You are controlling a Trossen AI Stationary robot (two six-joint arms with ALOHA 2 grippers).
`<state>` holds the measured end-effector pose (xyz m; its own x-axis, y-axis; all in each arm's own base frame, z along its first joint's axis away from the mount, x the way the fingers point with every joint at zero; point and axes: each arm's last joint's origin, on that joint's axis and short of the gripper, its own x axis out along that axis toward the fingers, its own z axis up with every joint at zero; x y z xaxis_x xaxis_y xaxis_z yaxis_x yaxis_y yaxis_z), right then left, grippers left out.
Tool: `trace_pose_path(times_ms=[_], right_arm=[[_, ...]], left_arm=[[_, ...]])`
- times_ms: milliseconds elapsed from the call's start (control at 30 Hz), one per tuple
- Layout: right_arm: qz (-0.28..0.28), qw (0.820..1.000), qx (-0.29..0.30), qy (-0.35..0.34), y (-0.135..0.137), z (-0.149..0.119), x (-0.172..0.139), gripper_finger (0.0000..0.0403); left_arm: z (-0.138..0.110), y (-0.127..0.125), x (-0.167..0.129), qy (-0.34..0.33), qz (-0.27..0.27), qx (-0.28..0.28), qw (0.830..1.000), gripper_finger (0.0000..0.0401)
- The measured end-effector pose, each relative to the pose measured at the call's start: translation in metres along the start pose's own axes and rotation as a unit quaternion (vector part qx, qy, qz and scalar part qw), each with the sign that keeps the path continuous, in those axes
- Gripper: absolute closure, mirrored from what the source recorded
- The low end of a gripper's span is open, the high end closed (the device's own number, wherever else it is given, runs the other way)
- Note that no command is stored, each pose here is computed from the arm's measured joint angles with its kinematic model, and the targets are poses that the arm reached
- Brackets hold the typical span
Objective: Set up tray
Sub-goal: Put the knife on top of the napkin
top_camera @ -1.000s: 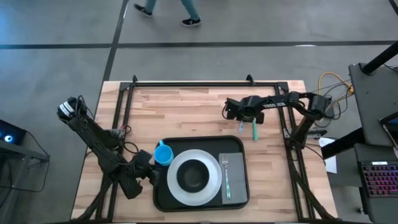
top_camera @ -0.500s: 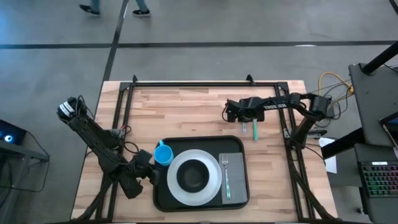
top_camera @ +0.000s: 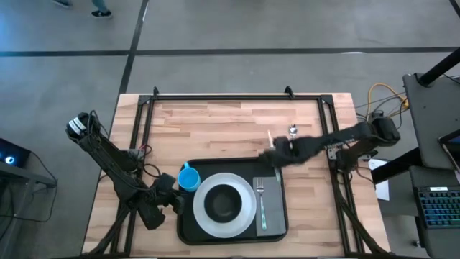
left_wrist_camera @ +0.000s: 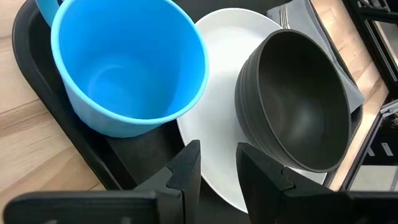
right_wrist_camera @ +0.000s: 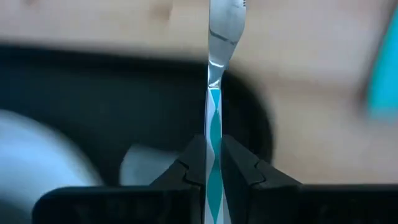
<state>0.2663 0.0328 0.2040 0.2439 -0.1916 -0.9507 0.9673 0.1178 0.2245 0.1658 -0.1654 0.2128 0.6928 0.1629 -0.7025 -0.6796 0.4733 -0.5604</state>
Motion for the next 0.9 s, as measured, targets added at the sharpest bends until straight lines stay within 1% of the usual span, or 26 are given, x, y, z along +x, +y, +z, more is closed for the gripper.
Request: trace_pose_path(times_ms=[133,233,333,400,500,633,733,833,900], right_arm=[[0.028,0.999,0.036,0.028,0.003,-0.054,-0.012,0.0384],[0.022,0.998,0.051,0.042,0.001,-0.091,-0.013,0.0384],[0.019,0.998,0.044,0.048,0.005,-0.121,-0.01,0.0384],[0.007,0.998,0.044,0.049,0.009,-0.135,-0.004,0.0384],[-0.011,0.997,0.051,0.052,0.018,-0.148,0.007,0.0384],[-0.02,0.997,0.038,0.057,0.034,-0.159,0.019,0.0382],[-0.021,0.998,0.029,0.056,0.044,-0.161,0.023,0.0381],[-0.045,0.998,0.023,0.043,0.046,-0.16,0.029,0.0381],[-0.046,0.998,0.027,0.043,0.048,-0.16,0.029,0.038]], left_arm=[[0.0,0.0,0.0,0.0,0.0,0.002,1.0,0.0317],[0.0,0.0,0.0,0.0,0.0,0.004,1.0,0.0317],[0.0,0.0,0.0,0.0,0.0,0.004,1.0,0.0317],[0.0,0.001,0.0,0.0,0.001,0.005,1.0,0.0317],[0.0,0.001,0.0,0.0,0.001,0.006,1.0,0.0317],[0.0,0.0,0.0,0.001,-0.001,0.012,1.0,0.0317],[0.0,0.0,0.0,0.002,-0.002,0.012,1.0,0.0317],[0.0,-0.001,0.0,0.002,-0.004,0.011,1.0,0.0317],[0.0,-0.001,0.0,0.002,-0.004,0.011,1.0,0.0317]])
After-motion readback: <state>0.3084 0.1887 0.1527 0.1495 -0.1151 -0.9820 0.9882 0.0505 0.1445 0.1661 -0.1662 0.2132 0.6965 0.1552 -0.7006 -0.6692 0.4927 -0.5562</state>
